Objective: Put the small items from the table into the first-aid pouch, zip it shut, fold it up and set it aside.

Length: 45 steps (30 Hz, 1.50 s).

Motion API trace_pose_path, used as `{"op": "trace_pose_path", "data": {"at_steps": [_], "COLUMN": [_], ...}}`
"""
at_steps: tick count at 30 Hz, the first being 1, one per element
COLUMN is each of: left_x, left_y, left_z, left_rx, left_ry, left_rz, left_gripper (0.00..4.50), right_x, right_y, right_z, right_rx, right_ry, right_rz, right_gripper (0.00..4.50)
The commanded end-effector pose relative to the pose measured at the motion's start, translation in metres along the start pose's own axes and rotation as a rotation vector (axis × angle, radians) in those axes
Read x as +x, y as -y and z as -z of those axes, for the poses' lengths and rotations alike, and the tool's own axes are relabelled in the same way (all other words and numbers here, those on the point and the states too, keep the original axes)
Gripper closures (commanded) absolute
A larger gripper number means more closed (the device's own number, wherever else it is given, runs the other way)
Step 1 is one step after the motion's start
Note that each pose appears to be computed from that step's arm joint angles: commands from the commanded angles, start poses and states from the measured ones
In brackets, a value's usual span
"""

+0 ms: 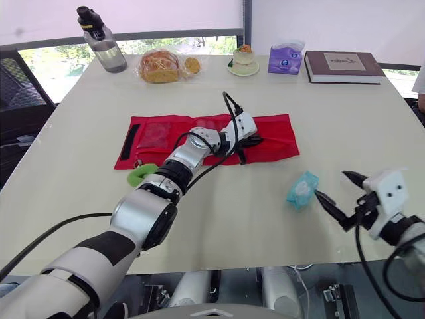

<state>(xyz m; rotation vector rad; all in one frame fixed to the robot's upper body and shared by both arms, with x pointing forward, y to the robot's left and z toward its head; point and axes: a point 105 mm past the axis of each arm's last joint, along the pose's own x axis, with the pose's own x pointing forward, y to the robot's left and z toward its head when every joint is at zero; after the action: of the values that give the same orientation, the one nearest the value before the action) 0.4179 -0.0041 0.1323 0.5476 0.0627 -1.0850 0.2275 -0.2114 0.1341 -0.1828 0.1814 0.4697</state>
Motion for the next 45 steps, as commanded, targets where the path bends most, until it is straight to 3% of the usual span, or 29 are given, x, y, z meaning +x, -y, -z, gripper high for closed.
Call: {"op": "trace_pose_path", "data": {"at_steps": [1, 6, 12, 31, 39, 40, 42, 45], "left_x": [-0.001, -0.001, -0.002, -0.003, -0.005, -0.005, -0.006, -0.006], "left_y": [-0.006, -0.005, -0.005, -0.004, -0.006, -0.006, -0.006, -0.007], "left_z": [-0.018, -0.016, -0.016, -0.014, -0.014, -0.014, -0.014, -0.014], "left_rx": [0.015, 0.011, 0.008, 0.015, 0.014, 0.014, 0.013, 0.014], "left_ry": [0.063, 0.064, 0.065, 0.064, 0.066, 0.067, 0.067, 0.067], "left_rz": [-0.027, -0.026, -0.029, -0.024, -0.034, -0.036, -0.038, -0.040], "left_gripper": [4.46, 4.46, 4.46, 4.46, 4.46, 4.50, 4.50, 4.50], "right_x": [0.011, 0.019, 0.030, 0.056, 0.068, 0.066, 0.063, 0.060], "right_y": [-0.010, -0.013, -0.033, -0.035, -0.037, -0.036, -0.035, -0.033], "right_z": [0.020, 0.035, 0.028, 0.020, 0.025, 0.028, 0.033, 0.033], "right_rx": [0.054, 0.157, 0.271, 0.361, 0.321, 0.287, 0.229, 0.176], "right_ry": [-0.074, -0.128, -0.096, -0.083, -0.156, -0.180, -0.213, -0.226], "right_rz": [0.083, 0.174, 0.120, 0.105, 0.109, 0.109, 0.110, 0.107], "right_gripper": [0.00, 0.00, 0.00, 0.00, 0.00, 0.40, 0.70, 2.11]}}
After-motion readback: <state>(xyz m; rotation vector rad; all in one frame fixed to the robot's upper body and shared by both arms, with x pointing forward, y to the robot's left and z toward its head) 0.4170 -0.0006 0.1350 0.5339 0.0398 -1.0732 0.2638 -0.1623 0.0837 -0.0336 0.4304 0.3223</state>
